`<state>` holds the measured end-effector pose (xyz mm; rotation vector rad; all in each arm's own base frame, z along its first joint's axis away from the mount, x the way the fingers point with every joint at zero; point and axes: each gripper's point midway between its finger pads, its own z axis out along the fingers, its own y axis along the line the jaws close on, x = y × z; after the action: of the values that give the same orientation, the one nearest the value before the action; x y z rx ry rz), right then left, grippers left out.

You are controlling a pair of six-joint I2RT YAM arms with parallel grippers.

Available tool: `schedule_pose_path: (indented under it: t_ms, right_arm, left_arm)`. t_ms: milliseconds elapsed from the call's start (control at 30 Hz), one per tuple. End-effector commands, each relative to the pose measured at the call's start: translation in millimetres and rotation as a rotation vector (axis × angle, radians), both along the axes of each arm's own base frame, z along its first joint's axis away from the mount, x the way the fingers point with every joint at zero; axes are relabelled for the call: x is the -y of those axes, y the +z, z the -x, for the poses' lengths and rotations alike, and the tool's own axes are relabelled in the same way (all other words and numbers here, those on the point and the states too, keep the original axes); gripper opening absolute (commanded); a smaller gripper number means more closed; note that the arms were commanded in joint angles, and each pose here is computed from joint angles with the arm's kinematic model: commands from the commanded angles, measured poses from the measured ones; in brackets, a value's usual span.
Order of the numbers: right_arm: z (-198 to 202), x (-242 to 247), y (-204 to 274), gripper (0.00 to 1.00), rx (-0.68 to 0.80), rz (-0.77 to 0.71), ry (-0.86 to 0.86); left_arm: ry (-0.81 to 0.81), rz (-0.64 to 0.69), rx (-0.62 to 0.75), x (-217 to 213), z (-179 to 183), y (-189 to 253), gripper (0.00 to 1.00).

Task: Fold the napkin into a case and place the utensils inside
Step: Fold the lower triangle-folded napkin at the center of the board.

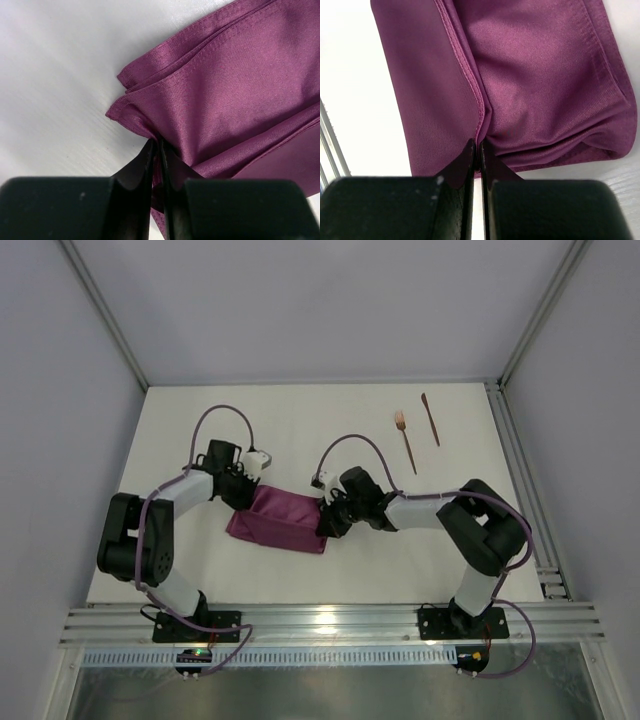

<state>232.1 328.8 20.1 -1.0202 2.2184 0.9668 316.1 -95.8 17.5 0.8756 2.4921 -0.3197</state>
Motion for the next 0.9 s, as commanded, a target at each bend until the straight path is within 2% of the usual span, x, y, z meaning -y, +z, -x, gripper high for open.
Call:
schedule_pose_path:
  t_ms: [0, 33, 67, 167, 433, 533, 600, 667, 733, 867]
  right_arm:
    - [-13.3, -4.4, 1.5, 0.04, 0.025, -0.009, -0.026]
    - [-13.2, -4.0, 0.5, 0.04, 0.023, -0.006, -0.027]
    - [-12.7, -3.0, -1.2, 0.04, 0.019, -0.002, -0.031]
    - [-10.2, -0.3, -4.8, 0.04, 0.005, 0.006, -0.041]
    - [-9.3, -0.7, -2.2, 0.04, 0.000, 0.000, -0.049]
    - [-10.9, -1.6, 1.0, 0.04, 0.005, -0.006, -0.049]
    - [-10.5, -2.3, 1.9, 0.04, 0.007, -0.007, -0.045]
    - [-10.3, -2.2, 1.7, 0.04, 0.006, -0.006, -0.045]
    - [-10.6, -2.2, 1.2, 0.04, 0.003, -0.007, -0.045]
    - [-10.5, -3.0, 0.5, 0.04, -0.001, -0.006, -0.040]
  left_arm:
    - [0.012, -0.033, 0.050, -7.2, -5.4, 6.9, 0.13]
    - [0.030, -0.062, 0.061, -12.7, -7.8, 7.3, 0.16]
    - [0.044, -0.078, 0.074, -16.4, -10.5, 9.6, 0.24]
    - [0.069, -0.103, 0.116, -22.2, -16.7, 25.2, 0.36]
    - [0.108, -0.085, 0.312, -22.9, -21.7, 93.0, 0.47]
    - [-0.010, -0.073, 0.318, -5.3, -8.2, 90.0, 0.47]
    - [-0.099, -0.107, 0.277, 6.6, 9.1, 71.4, 0.38]
    - [-0.189, -0.131, 0.221, 13.3, 21.8, 51.4, 0.34]
    - [-0.255, -0.131, 0.171, 19.6, 36.6, 34.3, 0.37]
    - [-0.329, -0.127, 0.186, 25.0, 40.6, 22.0, 0.52]
